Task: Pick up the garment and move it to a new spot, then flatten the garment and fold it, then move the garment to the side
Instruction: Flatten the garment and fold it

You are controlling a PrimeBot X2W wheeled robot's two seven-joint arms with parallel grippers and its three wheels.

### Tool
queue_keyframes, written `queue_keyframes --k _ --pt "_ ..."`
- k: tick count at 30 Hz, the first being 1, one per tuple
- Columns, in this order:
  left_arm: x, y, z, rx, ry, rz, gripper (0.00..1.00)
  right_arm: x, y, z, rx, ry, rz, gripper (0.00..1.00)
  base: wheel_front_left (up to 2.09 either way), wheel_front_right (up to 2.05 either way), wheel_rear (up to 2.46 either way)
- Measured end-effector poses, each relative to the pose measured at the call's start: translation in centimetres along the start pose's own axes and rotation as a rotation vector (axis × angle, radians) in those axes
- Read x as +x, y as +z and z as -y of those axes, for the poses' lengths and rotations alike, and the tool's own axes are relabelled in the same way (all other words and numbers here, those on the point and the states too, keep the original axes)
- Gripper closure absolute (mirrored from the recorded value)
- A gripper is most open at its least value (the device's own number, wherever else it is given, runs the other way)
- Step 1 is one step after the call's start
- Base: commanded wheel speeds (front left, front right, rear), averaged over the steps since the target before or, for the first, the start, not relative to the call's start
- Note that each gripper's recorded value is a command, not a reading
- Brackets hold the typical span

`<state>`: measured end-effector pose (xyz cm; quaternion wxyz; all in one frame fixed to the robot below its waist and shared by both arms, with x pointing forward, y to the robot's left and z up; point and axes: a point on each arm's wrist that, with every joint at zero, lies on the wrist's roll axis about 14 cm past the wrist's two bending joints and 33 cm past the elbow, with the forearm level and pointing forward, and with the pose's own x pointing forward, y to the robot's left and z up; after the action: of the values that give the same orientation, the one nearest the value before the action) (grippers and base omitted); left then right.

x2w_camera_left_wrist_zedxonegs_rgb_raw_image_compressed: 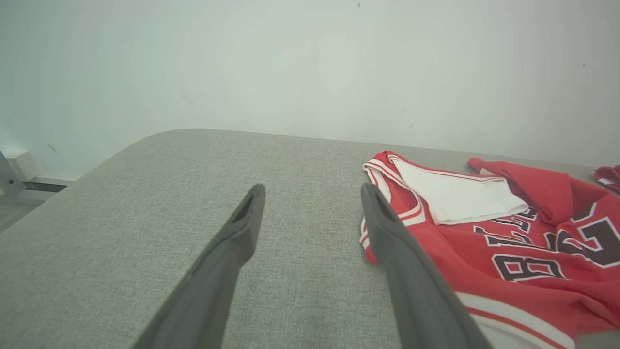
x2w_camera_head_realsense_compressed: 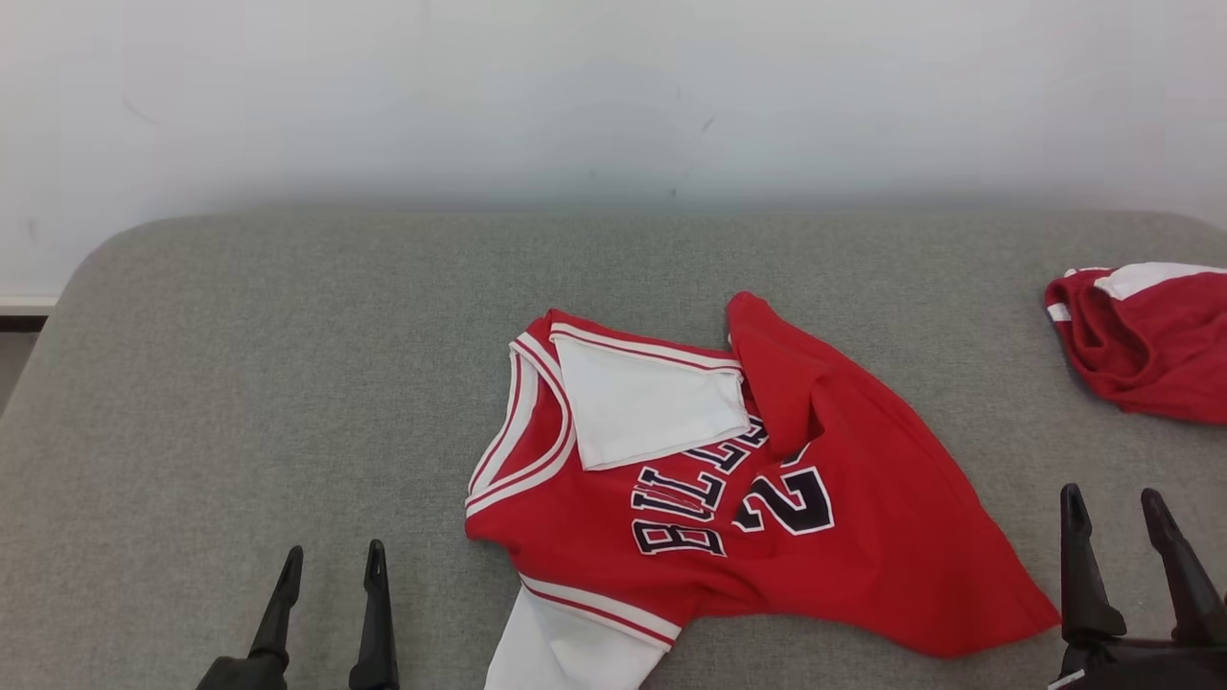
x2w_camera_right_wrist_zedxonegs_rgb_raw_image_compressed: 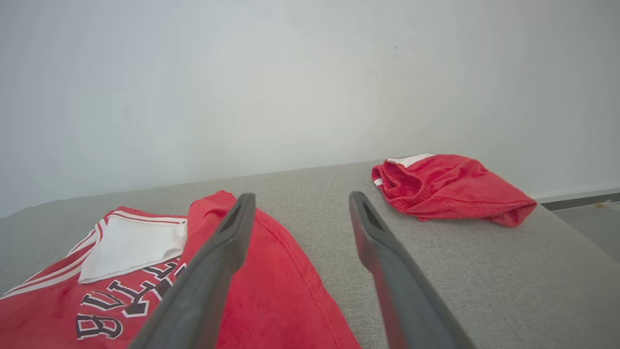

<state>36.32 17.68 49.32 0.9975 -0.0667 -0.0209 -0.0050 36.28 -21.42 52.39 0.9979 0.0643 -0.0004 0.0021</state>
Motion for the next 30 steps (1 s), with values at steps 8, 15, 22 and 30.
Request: queue_keyframes --k 8,15,22,30 --pt "-0.4 0.3 -0.3 0.015 0.002 0.010 0.00 -0.6 2.7 -1.0 -0.009 0.028 0.127 0.00 0.00 0.00 0.00" --pt "-0.7 0.9 -0.2 0.033 -0.006 0.027 0.00 -1.6 2.5 -2.3 -0.001 0.072 0.149 0.00 0.00 0.00 0.00" --pt "-1.0 1.1 -0.6 0.053 -0.001 0.032 0.00 -2.1 1.0 -2.9 0.012 0.097 0.118 0.00 0.00 0.00 0.00" --pt "-1.1 0.9 -0.9 0.071 -0.001 0.023 0.00 -1.8 -0.1 -3.2 0.033 0.100 0.102 0.00 0.00 0.00 0.00"
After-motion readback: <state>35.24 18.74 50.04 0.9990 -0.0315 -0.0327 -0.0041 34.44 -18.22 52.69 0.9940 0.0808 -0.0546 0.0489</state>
